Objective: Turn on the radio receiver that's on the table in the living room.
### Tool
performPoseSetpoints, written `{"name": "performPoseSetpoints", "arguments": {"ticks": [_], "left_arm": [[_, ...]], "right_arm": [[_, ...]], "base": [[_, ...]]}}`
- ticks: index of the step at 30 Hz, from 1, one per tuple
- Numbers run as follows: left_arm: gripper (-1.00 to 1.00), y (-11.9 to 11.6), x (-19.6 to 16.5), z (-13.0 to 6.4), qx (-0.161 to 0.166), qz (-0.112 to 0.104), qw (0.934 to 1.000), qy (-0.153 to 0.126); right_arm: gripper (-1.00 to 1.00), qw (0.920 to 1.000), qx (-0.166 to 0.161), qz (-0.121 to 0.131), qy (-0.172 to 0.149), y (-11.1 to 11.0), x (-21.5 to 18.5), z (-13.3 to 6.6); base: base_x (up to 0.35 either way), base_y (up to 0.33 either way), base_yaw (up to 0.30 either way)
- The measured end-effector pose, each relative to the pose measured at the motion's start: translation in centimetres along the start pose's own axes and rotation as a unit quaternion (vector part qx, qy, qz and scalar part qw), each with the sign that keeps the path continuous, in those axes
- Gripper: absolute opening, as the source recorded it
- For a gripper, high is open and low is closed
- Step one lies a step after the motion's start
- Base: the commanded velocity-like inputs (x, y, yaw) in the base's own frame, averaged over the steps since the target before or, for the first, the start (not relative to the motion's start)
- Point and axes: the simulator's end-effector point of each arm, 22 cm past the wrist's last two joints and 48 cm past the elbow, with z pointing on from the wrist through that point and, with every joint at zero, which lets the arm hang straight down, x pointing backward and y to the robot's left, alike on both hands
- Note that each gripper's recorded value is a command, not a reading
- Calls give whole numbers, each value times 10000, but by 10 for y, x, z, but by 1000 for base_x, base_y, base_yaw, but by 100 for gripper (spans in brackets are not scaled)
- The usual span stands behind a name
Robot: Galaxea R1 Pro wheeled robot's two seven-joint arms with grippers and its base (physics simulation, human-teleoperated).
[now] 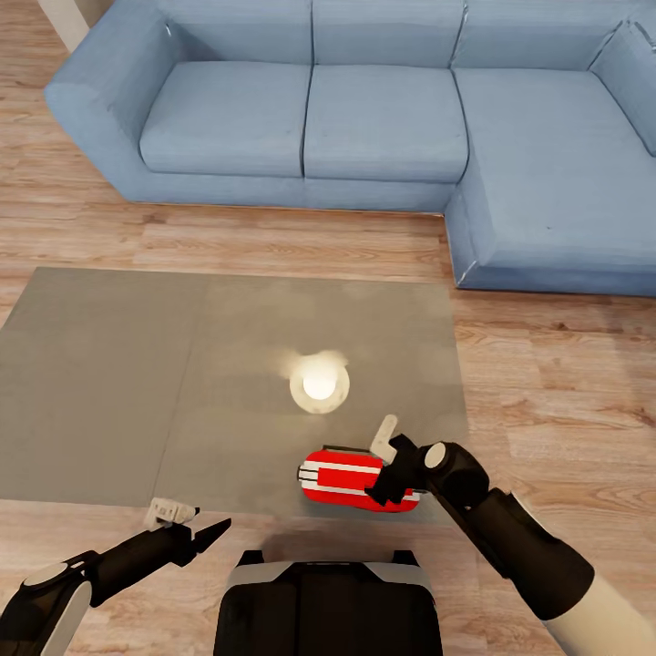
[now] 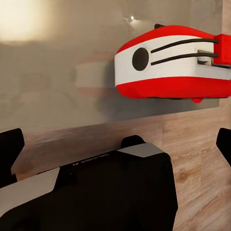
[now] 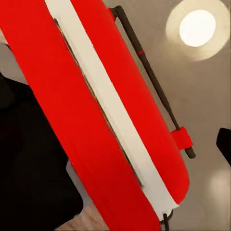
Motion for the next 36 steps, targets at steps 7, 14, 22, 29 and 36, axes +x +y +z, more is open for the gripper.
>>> {"name": "performPoseSetpoints", "arguments": {"ticks": [7, 14, 22, 29, 36], "left_arm": [[100, 0, 0, 0, 2, -2, 10000, -1], [100, 0, 0, 0, 0, 0, 10000, 0], [100, 0, 0, 0, 2, -5, 10000, -3], [100, -1, 0, 0, 4, -6, 10000, -3], [100, 0, 0, 0, 4, -6, 10000, -4]], "right_arm": [[100, 9995, -158, -274, 28, 21, -17, 3], [100, 9988, -229, -420, 58, 31, -27, 5], [100, 9987, -277, -394, 160, 34, -22, 10], [100, 9977, -386, -307, 465, 36, 2, 26], [100, 9972, -413, -300, 550, 36, 10, 30]], "base": [[0, 0, 0], [0, 0, 0], [0, 0, 0], [0, 0, 0], [0, 0, 0]]}}
